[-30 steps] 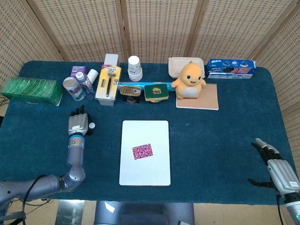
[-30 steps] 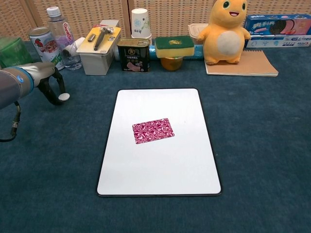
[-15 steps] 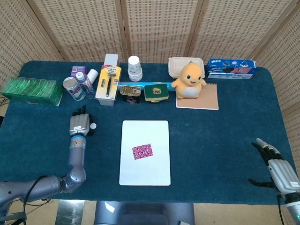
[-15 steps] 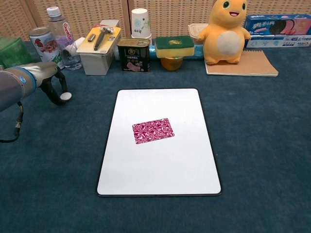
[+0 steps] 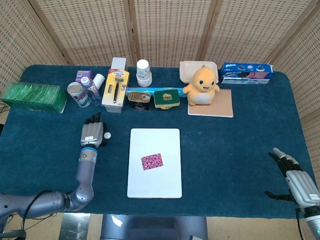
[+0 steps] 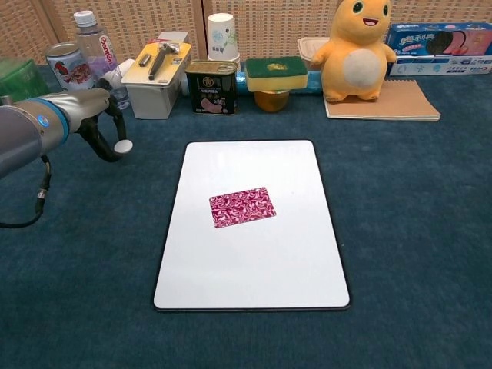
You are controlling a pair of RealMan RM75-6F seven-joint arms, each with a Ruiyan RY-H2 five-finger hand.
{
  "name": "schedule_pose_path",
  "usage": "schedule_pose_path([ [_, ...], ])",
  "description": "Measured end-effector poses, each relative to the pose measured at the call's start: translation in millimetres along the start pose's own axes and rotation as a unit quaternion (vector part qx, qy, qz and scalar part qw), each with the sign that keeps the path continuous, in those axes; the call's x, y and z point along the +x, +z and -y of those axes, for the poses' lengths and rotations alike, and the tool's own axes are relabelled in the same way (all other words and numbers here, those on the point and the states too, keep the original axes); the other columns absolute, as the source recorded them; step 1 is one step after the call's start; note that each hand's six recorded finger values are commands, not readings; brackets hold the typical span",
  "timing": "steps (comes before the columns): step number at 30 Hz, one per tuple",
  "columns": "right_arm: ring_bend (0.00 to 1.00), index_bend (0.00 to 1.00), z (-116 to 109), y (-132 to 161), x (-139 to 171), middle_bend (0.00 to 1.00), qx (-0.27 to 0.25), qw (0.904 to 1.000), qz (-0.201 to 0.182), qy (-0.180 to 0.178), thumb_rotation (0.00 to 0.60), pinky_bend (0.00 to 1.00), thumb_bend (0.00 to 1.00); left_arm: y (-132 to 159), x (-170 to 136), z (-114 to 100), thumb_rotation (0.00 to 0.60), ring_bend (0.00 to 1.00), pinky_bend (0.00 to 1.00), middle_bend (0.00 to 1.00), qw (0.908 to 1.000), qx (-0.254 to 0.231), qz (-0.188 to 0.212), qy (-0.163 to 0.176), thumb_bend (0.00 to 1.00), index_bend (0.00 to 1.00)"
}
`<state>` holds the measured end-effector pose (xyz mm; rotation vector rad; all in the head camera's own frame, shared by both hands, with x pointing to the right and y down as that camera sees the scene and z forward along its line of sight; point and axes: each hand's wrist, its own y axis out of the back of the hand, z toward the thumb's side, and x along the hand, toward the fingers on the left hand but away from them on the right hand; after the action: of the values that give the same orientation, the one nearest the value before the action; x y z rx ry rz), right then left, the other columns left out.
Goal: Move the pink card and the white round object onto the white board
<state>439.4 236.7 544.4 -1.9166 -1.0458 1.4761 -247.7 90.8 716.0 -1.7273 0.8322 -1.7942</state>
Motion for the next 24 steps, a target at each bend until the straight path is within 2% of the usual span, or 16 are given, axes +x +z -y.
schedule_pose_path([
  [7,0.00,0.01,0,0,0,0.00,0.001,1.0000,-0.001,0.001,0.600,0.00,0.00,46,-20,2,0.600,0.00,0.09,0.00,0.9982,0.003,0.059,-0.006,0.29,0.46],
  [21,0.00,0.01,-2,-2,0,0.00,-0.004,1.0000,0.001,-0.002,0.600,0.00,0.00,137,-66,35,0.600,0.00,0.09,0.00,0.9847,0.031,0.167,-0.040,0.29,0.46],
  [24,0.00,0.01,-3,-3,0,0.00,-0.004,1.0000,0.002,-0.001,0.600,0.00,0.00,148,-74,37,0.600,0.00,0.09,0.00,0.9823,0.034,0.179,-0.041,0.29,0.46],
])
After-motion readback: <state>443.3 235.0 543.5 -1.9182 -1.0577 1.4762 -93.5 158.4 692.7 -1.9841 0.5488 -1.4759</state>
